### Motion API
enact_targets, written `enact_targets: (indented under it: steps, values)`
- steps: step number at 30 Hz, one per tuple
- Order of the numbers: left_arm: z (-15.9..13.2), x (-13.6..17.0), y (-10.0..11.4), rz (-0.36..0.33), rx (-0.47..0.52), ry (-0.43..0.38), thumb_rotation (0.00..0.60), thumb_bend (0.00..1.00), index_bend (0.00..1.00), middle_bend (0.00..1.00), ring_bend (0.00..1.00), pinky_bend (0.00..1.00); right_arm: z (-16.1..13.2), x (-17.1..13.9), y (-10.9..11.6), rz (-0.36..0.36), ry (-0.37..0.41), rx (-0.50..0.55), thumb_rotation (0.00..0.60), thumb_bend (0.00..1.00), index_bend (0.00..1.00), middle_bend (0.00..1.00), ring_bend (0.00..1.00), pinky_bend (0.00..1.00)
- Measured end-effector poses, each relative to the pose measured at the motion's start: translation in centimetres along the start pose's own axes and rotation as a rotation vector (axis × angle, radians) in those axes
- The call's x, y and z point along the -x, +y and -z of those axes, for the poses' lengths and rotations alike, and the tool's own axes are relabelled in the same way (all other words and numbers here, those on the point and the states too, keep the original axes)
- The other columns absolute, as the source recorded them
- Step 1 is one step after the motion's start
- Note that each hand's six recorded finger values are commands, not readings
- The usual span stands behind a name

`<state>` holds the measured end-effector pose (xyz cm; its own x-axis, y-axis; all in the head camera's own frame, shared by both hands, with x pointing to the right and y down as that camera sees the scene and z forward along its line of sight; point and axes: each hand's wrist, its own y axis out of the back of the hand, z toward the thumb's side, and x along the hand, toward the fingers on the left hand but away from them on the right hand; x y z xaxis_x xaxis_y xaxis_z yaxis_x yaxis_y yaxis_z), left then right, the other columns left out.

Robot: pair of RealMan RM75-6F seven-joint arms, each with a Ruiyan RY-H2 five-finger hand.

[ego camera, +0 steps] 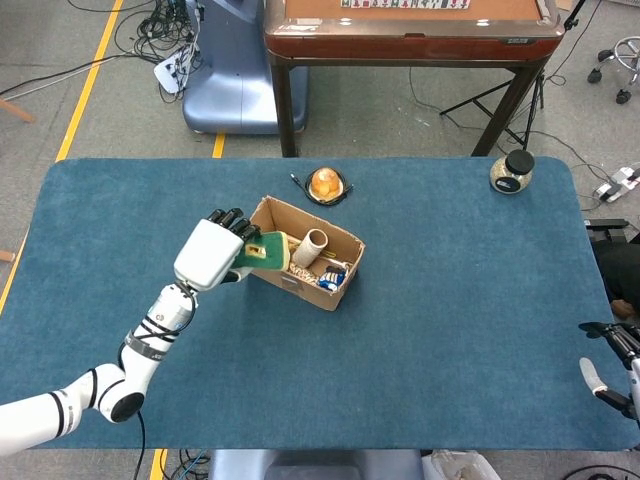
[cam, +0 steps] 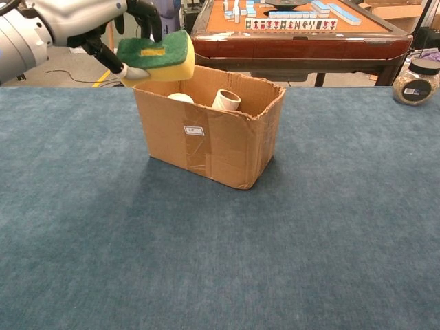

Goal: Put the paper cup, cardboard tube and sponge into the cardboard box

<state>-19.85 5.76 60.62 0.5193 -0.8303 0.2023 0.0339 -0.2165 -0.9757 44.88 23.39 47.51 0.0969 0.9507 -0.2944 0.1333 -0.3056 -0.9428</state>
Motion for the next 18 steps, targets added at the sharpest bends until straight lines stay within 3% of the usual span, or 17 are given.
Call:
enact_targets:
  steps: [7,11,18]
  values:
    - [-0.5,-0.4,-1.2,0.007,-0.027,-0.012,0.6,0.25,0.24,0.43,0.27,0.37,0.3,0.2,0.2,0.004,-0.008,0.008,0.6,0.38,0.34,0.42,0.34,0.37]
    - [-0.6,-0.5,-1.4,0.02,-0.041,-0.006,0.6,0.25,0.08,0.33,0.2,0.31,0.3,0.2,0.3,0.002,-0.006,0.019,0.6,0.38,0.34,0.42,0.34,0.37]
    - [-1.2,-0.5,-1.6,0.04,-0.095,0.001,0.6,0.14,0.02,0.24,0.13,0.27,0.7,0.2,0.6,0.008,-0.008,0.031,0.6,0.38,0.34,0.42,0.34,0.37]
